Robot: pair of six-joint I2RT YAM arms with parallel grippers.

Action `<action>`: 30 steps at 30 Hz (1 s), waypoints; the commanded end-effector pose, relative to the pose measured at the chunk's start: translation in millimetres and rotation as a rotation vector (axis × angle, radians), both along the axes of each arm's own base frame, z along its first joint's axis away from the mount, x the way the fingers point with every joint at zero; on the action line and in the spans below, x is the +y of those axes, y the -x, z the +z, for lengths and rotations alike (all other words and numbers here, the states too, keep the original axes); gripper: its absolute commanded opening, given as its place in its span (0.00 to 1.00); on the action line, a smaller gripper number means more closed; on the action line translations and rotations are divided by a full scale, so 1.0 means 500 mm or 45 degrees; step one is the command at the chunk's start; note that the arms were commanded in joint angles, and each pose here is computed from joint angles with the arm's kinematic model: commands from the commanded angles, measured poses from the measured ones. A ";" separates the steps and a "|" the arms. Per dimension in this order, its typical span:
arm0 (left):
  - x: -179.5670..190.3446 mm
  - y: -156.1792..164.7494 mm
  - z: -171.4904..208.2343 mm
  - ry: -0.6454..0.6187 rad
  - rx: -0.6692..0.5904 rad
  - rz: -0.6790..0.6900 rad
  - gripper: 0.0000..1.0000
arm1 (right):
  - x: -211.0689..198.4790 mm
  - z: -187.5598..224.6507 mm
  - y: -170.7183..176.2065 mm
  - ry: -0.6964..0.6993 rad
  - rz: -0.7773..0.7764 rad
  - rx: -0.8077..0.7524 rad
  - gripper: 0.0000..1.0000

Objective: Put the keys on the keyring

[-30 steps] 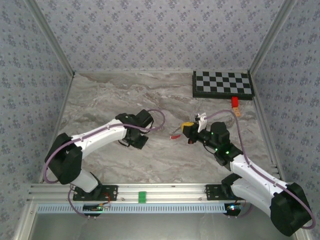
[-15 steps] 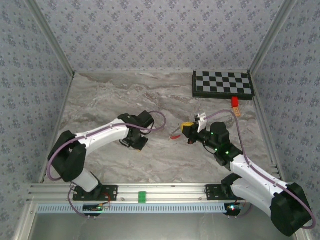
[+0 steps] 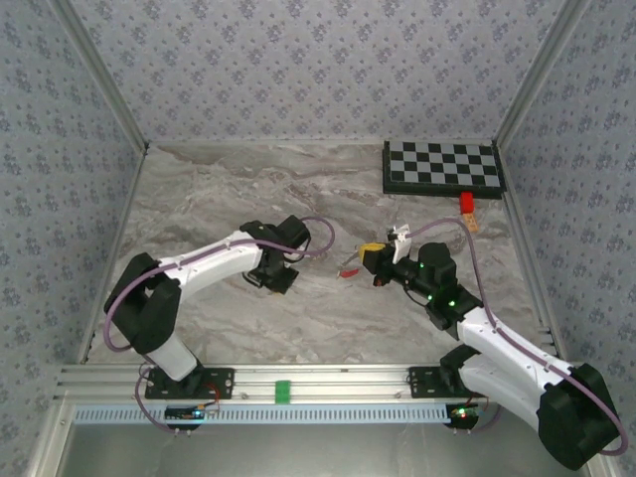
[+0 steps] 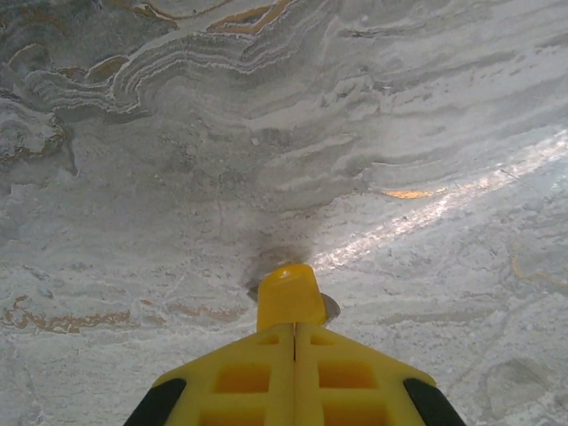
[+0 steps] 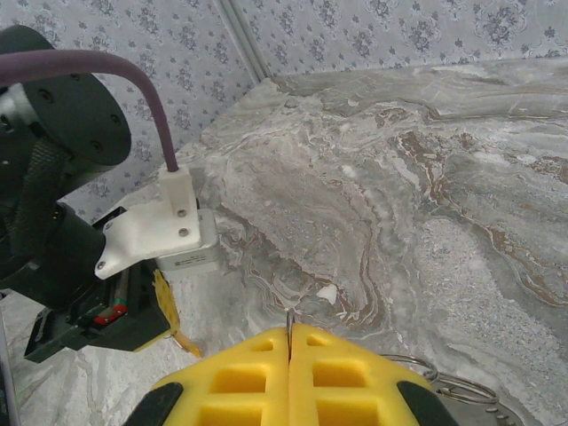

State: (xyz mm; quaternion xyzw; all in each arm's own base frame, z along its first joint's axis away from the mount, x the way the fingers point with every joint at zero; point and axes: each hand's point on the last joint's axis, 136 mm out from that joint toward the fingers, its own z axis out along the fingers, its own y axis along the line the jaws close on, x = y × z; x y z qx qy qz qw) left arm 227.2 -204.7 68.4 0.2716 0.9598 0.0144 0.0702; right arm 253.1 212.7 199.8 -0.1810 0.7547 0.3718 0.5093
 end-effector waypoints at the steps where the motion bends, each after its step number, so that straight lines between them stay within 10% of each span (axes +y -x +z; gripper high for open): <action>1: -0.013 -0.021 0.007 0.015 -0.010 -0.019 0.00 | 0.001 0.015 0.000 -0.009 -0.003 -0.038 0.00; 30: -0.043 -0.121 -0.055 0.018 0.055 -0.037 0.00 | 0.002 0.008 -0.003 -0.003 -0.002 -0.025 0.00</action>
